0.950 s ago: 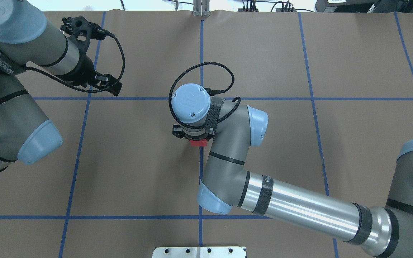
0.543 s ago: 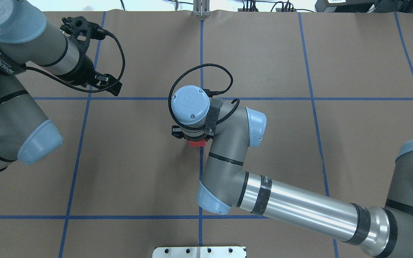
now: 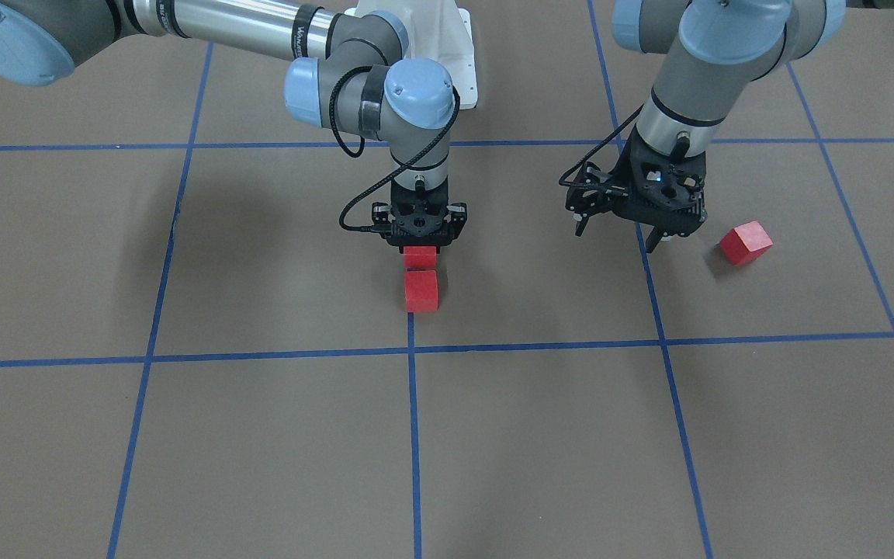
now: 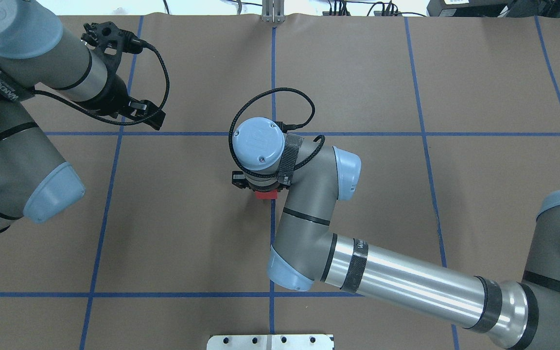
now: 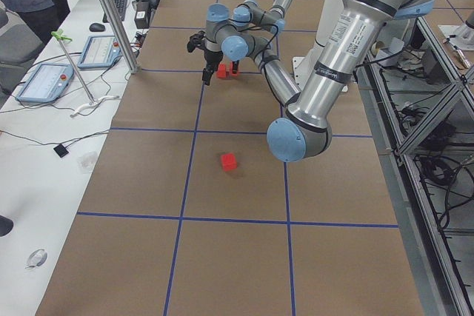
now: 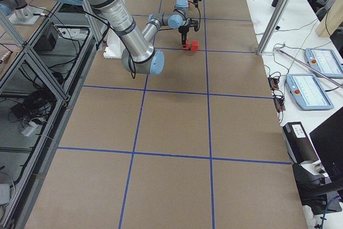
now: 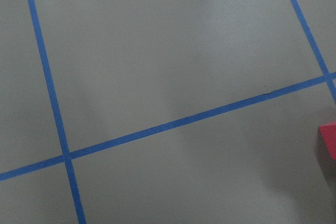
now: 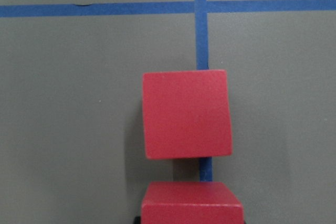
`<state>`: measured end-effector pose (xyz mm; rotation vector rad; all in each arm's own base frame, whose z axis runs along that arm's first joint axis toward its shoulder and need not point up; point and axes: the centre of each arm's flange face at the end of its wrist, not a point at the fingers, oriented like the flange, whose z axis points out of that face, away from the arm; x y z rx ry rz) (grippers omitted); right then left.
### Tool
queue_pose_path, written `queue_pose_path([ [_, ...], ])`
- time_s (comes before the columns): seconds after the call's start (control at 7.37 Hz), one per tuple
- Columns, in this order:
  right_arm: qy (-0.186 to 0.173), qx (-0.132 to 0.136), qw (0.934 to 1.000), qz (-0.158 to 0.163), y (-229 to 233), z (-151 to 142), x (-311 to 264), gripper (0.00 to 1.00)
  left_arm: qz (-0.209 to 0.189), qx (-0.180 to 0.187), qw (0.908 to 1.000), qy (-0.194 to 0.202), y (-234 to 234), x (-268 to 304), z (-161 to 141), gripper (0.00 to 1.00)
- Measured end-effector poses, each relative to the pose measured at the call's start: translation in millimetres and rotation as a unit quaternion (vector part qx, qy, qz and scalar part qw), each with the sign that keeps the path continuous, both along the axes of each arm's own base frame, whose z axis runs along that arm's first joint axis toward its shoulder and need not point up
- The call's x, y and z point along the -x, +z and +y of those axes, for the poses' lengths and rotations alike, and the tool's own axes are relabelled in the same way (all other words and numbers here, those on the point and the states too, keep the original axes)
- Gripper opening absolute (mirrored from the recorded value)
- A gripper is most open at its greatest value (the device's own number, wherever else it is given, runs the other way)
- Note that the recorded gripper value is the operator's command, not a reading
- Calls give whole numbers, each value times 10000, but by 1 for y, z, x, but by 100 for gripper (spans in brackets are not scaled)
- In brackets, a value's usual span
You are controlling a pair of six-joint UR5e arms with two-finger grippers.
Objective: Form red blocks into L shape at center
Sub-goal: 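Hold the cube against the center cube, nearer the robot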
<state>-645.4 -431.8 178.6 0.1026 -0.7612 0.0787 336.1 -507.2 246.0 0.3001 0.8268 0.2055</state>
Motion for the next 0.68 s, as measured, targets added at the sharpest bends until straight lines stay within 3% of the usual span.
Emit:
queue_pose_path([
  [0.68,-2,26,10000,73,8,-2,4,0,-20,23,10000,10,4,-1,1,100],
])
